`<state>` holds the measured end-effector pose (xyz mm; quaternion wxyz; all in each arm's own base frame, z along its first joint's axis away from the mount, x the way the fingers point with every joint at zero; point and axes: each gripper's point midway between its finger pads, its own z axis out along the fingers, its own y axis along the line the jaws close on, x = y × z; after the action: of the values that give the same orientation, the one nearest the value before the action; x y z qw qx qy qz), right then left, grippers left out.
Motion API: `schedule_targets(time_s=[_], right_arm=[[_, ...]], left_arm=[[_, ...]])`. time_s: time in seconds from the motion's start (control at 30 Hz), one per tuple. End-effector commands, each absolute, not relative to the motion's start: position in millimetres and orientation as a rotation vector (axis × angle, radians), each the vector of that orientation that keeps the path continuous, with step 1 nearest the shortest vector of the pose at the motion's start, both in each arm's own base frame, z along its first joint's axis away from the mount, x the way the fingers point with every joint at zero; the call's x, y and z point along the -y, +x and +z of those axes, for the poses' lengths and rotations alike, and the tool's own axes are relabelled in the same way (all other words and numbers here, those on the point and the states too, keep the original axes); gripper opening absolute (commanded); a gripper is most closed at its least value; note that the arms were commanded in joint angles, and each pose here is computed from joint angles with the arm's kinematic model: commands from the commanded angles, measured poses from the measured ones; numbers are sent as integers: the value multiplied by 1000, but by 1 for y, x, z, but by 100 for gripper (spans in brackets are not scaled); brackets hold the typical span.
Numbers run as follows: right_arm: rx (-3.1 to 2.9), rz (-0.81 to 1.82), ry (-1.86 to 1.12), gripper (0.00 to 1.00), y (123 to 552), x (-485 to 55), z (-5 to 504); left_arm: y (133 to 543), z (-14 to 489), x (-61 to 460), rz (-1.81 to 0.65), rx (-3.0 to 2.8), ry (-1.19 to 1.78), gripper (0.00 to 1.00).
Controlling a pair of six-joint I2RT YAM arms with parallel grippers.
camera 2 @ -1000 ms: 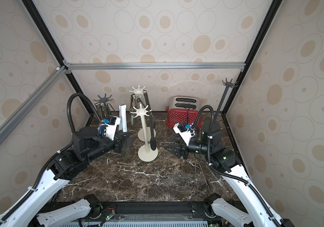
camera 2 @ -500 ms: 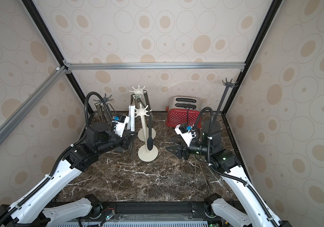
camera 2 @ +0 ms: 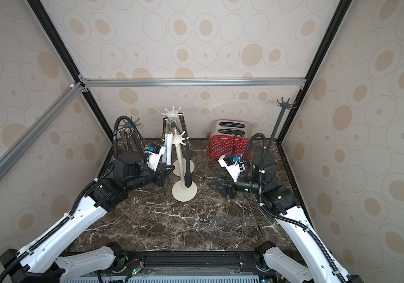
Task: Hang food tongs on kitchen utensil racks
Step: Hang the food tongs on the rack.
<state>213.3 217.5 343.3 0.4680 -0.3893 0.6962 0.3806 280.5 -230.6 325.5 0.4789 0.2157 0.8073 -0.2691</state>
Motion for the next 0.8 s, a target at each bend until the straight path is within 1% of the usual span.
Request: schedule_targets(time_s=[0.0, 0.4, 0.77], right_arm=[[-1696, 933, -973, 59, 213, -218, 340], [-1698, 945, -979, 59, 212, -218, 338], [-1697, 946, -980, 59, 212, -218, 337]], left_arm=[[283, 339, 231, -671, -1918, 512, 0], [280, 309, 232, -695, -1970, 507, 0], [276, 296, 230, -696, -1992, 506, 0]])
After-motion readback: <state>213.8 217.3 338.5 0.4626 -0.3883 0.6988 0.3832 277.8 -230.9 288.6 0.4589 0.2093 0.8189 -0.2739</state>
